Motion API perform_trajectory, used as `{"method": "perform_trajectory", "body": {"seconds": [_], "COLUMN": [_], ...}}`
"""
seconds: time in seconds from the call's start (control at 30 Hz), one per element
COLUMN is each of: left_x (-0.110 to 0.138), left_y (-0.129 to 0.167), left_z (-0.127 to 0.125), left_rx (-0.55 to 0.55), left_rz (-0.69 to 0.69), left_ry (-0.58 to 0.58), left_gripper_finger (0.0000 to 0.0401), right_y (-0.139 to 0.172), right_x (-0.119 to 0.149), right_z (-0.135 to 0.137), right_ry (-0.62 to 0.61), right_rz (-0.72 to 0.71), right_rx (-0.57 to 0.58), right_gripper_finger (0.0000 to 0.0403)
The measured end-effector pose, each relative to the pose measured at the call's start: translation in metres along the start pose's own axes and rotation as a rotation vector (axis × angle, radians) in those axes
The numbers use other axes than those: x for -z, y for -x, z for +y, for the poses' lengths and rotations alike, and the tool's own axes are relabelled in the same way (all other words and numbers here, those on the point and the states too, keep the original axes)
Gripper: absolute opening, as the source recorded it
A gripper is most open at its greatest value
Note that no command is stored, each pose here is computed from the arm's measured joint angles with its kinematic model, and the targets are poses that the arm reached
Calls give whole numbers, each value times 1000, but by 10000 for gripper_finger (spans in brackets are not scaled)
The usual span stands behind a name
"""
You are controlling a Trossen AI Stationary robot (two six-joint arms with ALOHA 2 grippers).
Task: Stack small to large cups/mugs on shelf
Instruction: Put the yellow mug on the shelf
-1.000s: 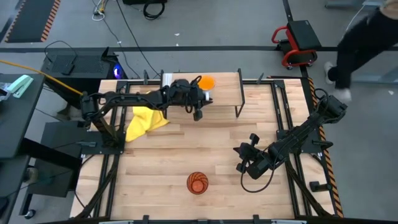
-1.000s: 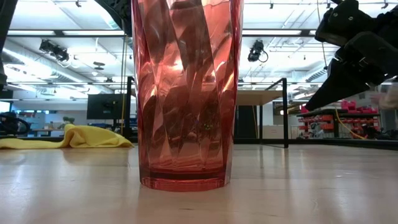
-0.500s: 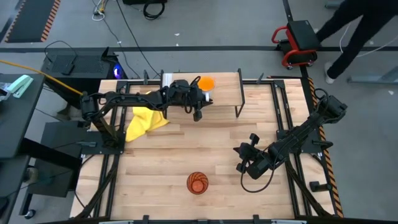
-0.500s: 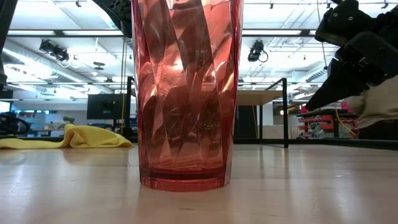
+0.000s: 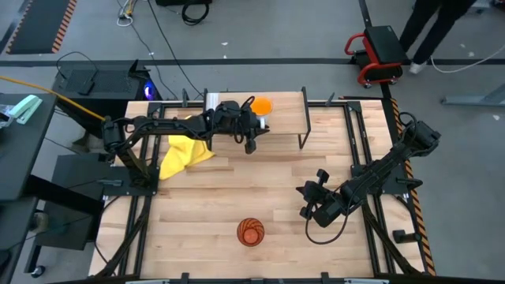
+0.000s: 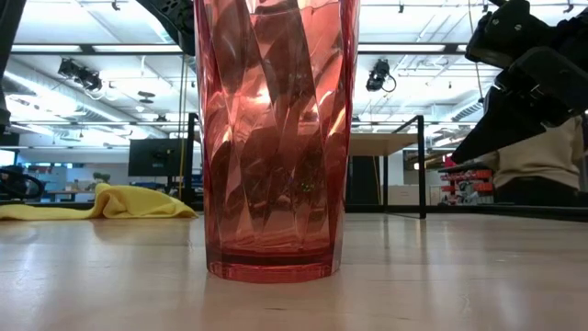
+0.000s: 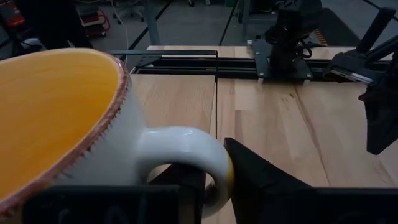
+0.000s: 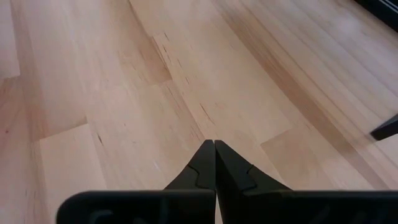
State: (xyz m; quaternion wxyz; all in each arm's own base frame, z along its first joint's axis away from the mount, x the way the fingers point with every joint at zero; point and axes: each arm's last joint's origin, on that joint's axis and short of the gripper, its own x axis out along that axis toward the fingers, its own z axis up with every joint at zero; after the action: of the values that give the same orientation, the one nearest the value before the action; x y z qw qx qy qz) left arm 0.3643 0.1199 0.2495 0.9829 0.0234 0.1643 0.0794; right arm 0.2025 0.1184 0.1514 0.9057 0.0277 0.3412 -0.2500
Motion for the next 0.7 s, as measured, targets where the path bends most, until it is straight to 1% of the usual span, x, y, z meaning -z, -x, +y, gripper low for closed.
{"method": "perform_trajectory", "body": {"seconds": [0.13,0.47,0.7], "left_x": [0,1,1], "left_y": [0,0,0], "left_z": [0,1,0], "left_rx": [-9,-15,-12], "left_rz": [2,16,17], "left_ry": [2,8,5], "left_gripper_finger": [73,64,80], "right_y": [0,0,0], "right_x": [0,0,0], "right_z": [0,0,0], "right_ry": [0,0,-1], "right_rz": [0,0,0], "right_rx": [0,0,0], "right_gripper_finger": [3,3,3]}}
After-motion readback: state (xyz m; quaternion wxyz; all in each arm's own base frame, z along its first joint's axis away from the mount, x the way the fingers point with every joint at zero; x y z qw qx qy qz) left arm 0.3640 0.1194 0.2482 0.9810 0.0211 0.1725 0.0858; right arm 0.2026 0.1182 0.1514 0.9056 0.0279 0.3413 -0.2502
